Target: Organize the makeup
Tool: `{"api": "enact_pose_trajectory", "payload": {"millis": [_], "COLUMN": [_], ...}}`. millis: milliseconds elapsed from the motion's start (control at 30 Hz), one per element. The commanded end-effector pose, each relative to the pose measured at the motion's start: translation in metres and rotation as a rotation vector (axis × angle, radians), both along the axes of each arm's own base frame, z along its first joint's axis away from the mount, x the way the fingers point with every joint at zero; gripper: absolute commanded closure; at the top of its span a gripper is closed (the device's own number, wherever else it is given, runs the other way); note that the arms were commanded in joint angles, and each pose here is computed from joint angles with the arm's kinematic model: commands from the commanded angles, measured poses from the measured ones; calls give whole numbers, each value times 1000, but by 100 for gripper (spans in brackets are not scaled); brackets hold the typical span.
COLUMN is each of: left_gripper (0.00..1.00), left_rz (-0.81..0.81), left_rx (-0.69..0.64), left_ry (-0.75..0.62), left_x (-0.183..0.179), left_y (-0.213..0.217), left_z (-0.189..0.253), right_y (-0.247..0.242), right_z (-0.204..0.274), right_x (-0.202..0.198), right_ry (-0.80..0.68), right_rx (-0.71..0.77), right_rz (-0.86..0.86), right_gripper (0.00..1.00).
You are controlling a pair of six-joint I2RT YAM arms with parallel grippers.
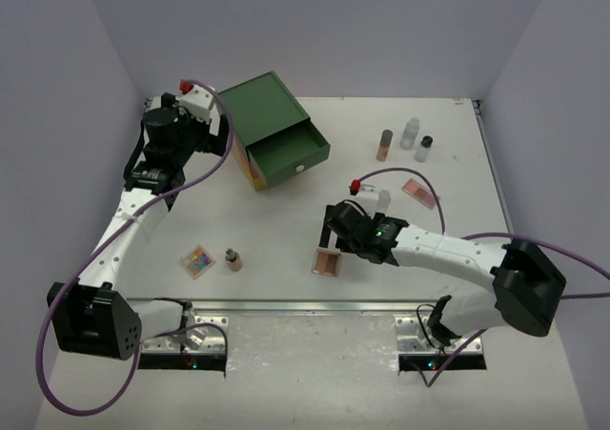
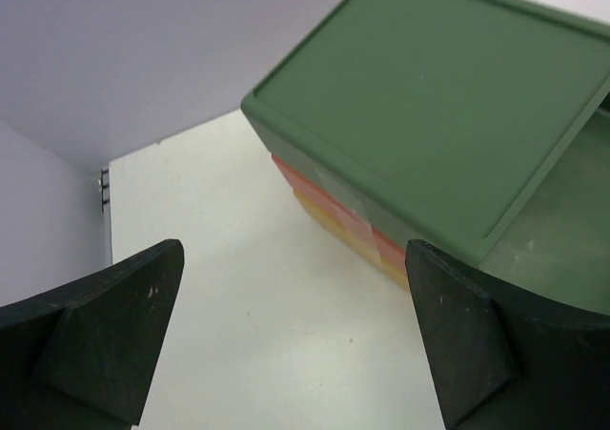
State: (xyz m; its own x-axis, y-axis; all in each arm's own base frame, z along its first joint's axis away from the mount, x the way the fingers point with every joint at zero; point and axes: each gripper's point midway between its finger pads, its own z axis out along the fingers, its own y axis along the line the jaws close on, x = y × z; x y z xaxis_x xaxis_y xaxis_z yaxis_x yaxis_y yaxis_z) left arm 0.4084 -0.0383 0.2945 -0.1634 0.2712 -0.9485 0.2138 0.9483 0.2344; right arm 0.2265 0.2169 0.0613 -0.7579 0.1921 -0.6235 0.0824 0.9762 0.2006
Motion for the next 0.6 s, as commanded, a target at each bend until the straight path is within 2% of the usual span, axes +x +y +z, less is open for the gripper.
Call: {"api": "enact_pose_trajectory", "payload": {"millis": [0,233,567], "left_gripper": [0,0,0], "left_rz": [35,20,33], "left_rx": [39,37,48], "left_ry": [-68,-51,-49], "left_x": [1,0,3], "left_y": [10,7,10], "left_z": [12,5,-10], "right_y": [21,28,52], "right_z": [0,-27,-65], "right_x": [16,8,-15], "right_ry": [-40,42,156], "right_rx": [27,-37,-93], "right_rz": [-66,-71,74], "right_gripper": [1,1,1]}}
